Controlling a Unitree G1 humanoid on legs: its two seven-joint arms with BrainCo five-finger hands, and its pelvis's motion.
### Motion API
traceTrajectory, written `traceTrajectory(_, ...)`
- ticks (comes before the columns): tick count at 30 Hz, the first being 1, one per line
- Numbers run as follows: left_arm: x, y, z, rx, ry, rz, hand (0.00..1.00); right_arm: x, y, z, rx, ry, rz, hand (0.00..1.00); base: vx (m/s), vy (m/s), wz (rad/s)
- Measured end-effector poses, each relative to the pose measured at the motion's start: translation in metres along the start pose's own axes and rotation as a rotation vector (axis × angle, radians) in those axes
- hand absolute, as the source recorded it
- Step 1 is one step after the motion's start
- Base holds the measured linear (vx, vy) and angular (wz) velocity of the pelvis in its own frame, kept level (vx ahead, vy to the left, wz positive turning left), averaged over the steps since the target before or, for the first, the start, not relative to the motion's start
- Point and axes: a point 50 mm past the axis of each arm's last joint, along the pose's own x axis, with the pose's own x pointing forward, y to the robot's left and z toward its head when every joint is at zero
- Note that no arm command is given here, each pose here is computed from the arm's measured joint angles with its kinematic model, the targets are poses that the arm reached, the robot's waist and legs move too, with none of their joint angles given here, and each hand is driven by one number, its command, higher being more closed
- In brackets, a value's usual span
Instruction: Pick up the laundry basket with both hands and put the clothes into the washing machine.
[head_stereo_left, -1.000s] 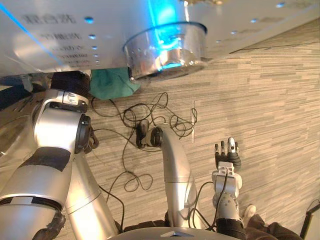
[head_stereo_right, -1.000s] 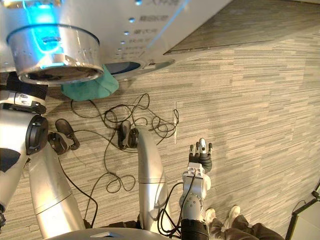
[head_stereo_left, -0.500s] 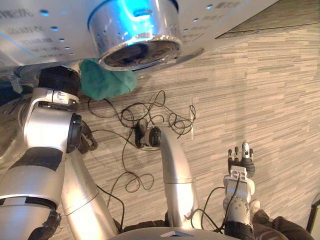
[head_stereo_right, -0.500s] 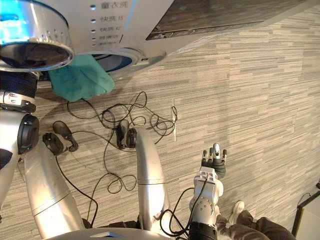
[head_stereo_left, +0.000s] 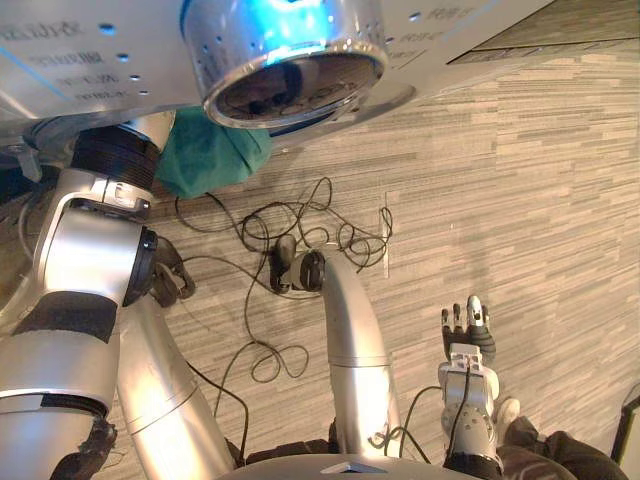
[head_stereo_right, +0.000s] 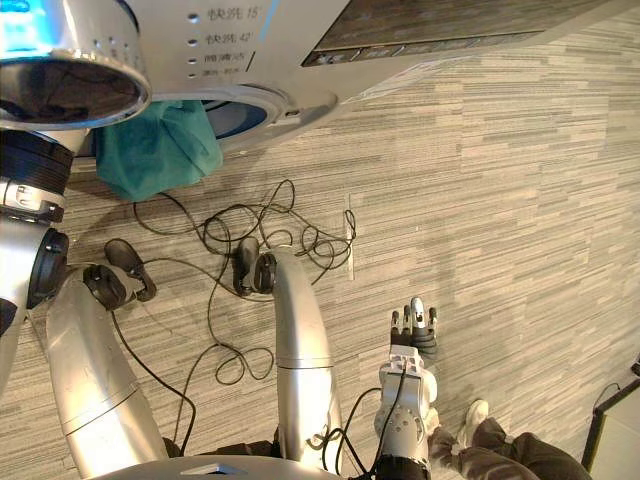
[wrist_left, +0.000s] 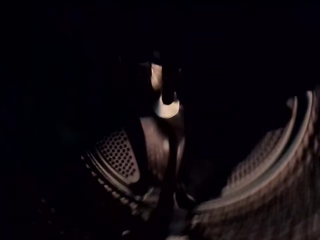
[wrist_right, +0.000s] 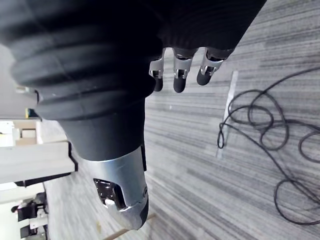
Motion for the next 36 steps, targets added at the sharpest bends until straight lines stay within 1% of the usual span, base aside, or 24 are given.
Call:
traceTrajectory(2, 0.000, -0.008, 0.004, 0.122, -0.018, -0.016, 0.00, 0.000, -0.001, 0.002, 0.030, -0.018, -0.005, 0.00, 0.02, -0.027, 0.04)
traceTrajectory(4, -0.001, -0.015, 0.005, 0.156, -0.011, 0.012, 0.00, 0.000, 0.000, 0.005, 0.054, -0.046, -0.008, 0.00, 0.03, -0.018, 0.04)
traceTrajectory(5, -0.002, -0.016, 0.005, 0.133, -0.003, 0.030, 0.00, 0.000, 0.000, 0.005, 0.060, -0.051, -0.007, 0.00, 0.03, -0.014, 0.06)
traceTrajectory(8, -0.005, -0.019, -0.001, -0.010, 0.067, 0.126, 0.00, -0.001, 0.009, 0.007, 0.085, -0.074, 0.027, 0.00, 0.04, -0.015, 0.05)
traceTrajectory(9, -0.007, -0.018, -0.004, -0.029, 0.085, 0.143, 0.00, -0.001, 0.011, 0.008, 0.088, -0.083, 0.033, 0.00, 0.00, 0.000, 0.00)
traceTrajectory(11, -0.016, -0.015, -0.028, -0.092, 0.176, 0.193, 0.00, 0.000, 0.014, 0.010, 0.093, -0.096, 0.046, 0.00, 0.03, -0.024, 0.06)
traceTrajectory(13, -0.024, -0.013, -0.049, -0.150, 0.254, 0.213, 0.00, 0.000, 0.016, 0.009, 0.094, -0.096, 0.050, 0.00, 0.02, -0.033, 0.11)
traceTrajectory(14, -0.034, -0.012, -0.067, -0.195, 0.323, 0.231, 0.00, 0.000, 0.017, 0.009, 0.094, -0.095, 0.056, 0.00, 0.02, -0.046, 0.22)
traceTrajectory(15, -0.043, -0.014, -0.080, -0.277, 0.379, 0.254, 0.00, 0.000, 0.019, 0.009, 0.095, -0.096, 0.061, 0.00, 0.02, -0.051, 0.24)
traceTrajectory(16, -0.048, -0.014, -0.084, -0.307, 0.393, 0.262, 0.00, 0.000, 0.020, 0.009, 0.096, -0.093, 0.064, 0.00, 0.01, -0.061, 0.25)
traceTrajectory(18, -0.072, -0.017, -0.093, -0.398, 0.375, 0.293, 0.00, 0.000, 0.028, 0.001, 0.093, -0.063, 0.091, 0.00, 0.02, -0.066, 0.23)
traceTrajectory(19, -0.079, -0.019, -0.093, -0.412, 0.363, 0.299, 0.00, 0.000, 0.030, -0.001, 0.092, -0.058, 0.097, 0.00, 0.02, -0.068, 0.30)
traceTrajectory(20, -0.098, -0.025, -0.097, -0.434, 0.352, 0.304, 0.00, 0.001, 0.034, -0.003, 0.090, -0.057, 0.113, 0.00, 0.03, -0.073, 0.35)
traceTrajectory(21, -0.119, -0.040, -0.102, -0.427, 0.367, 0.258, 0.00, 0.002, 0.040, -0.006, 0.094, -0.056, 0.132, 0.00, 0.03, -0.073, 0.37)
traceTrajectory(22, -0.131, -0.049, -0.104, -0.420, 0.379, 0.237, 0.00, 0.002, 0.043, -0.007, 0.090, -0.054, 0.142, 0.00, 0.03, -0.092, 0.39)
traceTrajectory(24, -0.185, -0.076, -0.113, -0.433, 0.462, 0.190, 0.00, 0.001, 0.053, -0.015, 0.082, -0.036, 0.177, 0.00, 0.02, -0.092, 0.37)
traceTrajectory(25, -0.197, -0.082, -0.115, -0.433, 0.480, 0.171, 0.00, 0.001, 0.056, -0.017, 0.067, -0.034, 0.189, 0.00, 0.01, -0.082, 0.44)
traceTrajectory(26, -0.225, -0.092, -0.116, -0.432, 0.513, 0.114, 0.00, 0.001, 0.067, -0.023, 0.023, -0.028, 0.221, 0.00, 0.00, -0.071, 0.38)
traceTrajectory(28, -0.245, -0.096, -0.111, -0.451, 0.511, 0.063, 0.00, 0.000, 0.080, -0.029, -0.038, -0.026, 0.269, 0.00, -0.02, -0.097, 0.43)
traceTrajectory(30, -0.263, -0.103, -0.101, -0.488, 0.486, -0.021, 0.00, 0.000, 0.098, -0.037, -0.099, -0.026, 0.336, 0.00, -0.02, -0.100, 0.50)
traceTrajectory(32, -0.287, -0.117, -0.080, -0.549, 0.431, -0.186, 0.00, -0.002, 0.121, -0.044, -0.188, -0.050, 0.417, 0.00, -0.02, -0.101, 0.64)
traceTrajectory(33, -0.292, -0.121, -0.074, -0.568, 0.415, -0.226, 0.00, -0.001, 0.127, -0.044, -0.201, -0.061, 0.434, 0.00, -0.02, -0.094, 0.54)
traceTrajectory(35, -0.314, -0.135, -0.053, -0.624, 0.359, -0.390, 0.00, 0.005, 0.148, -0.049, -0.277, -0.083, 0.500, 0.00, -0.03, -0.093, 0.45)
traceTrajectory(36, -0.322, -0.138, -0.048, -0.634, 0.345, -0.445, 0.00, 0.010, 0.156, -0.053, -0.322, -0.083, 0.527, 0.00, -0.03, -0.070, 0.30)
